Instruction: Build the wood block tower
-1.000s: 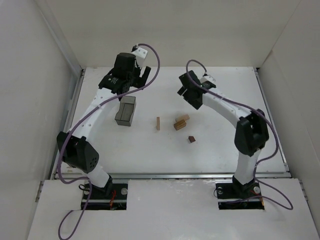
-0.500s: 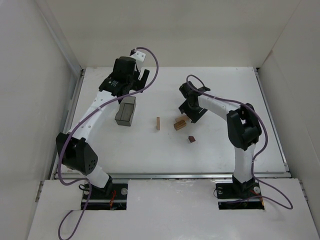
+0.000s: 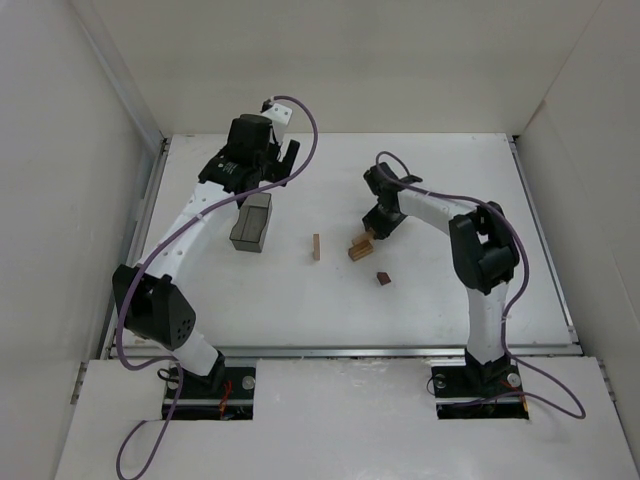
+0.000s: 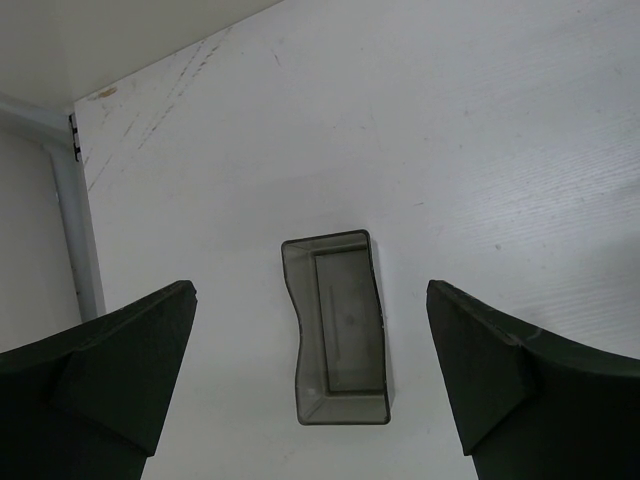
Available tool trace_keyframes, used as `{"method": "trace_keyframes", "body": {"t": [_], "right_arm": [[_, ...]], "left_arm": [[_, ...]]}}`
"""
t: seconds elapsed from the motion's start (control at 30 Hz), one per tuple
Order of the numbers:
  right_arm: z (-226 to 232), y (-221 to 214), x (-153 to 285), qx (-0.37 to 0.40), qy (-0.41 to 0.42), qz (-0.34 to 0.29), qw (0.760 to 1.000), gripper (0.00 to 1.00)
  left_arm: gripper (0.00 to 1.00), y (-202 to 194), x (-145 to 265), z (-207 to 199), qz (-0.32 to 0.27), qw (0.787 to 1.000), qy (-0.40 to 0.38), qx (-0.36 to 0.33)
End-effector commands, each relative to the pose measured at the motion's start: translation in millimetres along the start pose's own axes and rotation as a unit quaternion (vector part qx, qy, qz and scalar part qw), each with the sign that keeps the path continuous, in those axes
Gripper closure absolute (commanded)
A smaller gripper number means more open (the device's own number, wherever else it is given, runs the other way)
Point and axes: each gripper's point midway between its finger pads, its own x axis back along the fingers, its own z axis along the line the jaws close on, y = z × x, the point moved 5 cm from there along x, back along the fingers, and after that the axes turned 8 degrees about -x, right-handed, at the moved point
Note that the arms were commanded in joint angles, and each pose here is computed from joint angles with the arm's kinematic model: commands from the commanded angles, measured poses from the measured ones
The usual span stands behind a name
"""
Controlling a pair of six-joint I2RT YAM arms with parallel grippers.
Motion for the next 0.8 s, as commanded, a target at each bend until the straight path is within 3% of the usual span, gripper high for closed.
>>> {"method": "trace_keyframes", "body": {"t": [0.0,0.13,0.27,0.37,0.43,0.5,0.53,0.6,0.67,0.73,0.77], "right_arm": [[-9.0,1.0,-22.0,-0.003,0.000,0.013,1.000,0.61],[-19.8,1.6,-31.8,0.022,0.011,0.030,0.999,0.71],[1.4,14.4,-27.2,0.119,0.086,0.013,0.989,0.85],[27.9,27.3,-14.0,0.223,0.153,-0.020,0.963,0.92],[45.4,33.5,2.6,0.288,0.212,-0.043,0.933,1.00],[59.7,38.2,33.3,0.318,0.274,-0.063,0.905,1.00],[73.7,39.0,51.0,0.345,0.331,-0.079,0.875,1.00],[74.7,39.7,83.2,0.362,0.388,-0.101,0.841,1.00],[81.8,37.1,109.8,0.400,0.452,-0.121,0.788,1.00],[78.1,35.2,132.2,0.427,0.484,-0.133,0.752,1.00],[78.7,31.4,144.6,0.456,0.508,-0.134,0.719,1.00]], "left_arm": [[0.00,15.8,9.6,4.6,-0.030,0.999,0.003,0.016],[0.00,17.0,7.6,5.9,-0.030,1.000,0.003,-0.002],[0.04,26.3,11.3,-0.8,-0.051,0.997,-0.040,-0.027],[0.10,37.8,15.9,-6.6,-0.079,0.993,-0.078,-0.043],[0.13,41.0,19.4,-11.4,-0.088,0.989,-0.104,-0.056],[0.17,46.4,25.7,-14.0,-0.098,0.984,-0.128,-0.070],[0.17,48.3,29.5,-20.9,-0.108,0.978,-0.160,-0.082],[0.17,44.8,37.8,-27.4,-0.107,0.966,-0.202,-0.120],[0.17,42.5,54.4,-38.6,-0.117,0.945,-0.268,-0.149],[0.18,41.1,62.7,-44.0,-0.131,0.924,-0.305,-0.190],[0.20,39.1,67.5,-51.2,-0.140,0.910,-0.336,-0.199]]}}
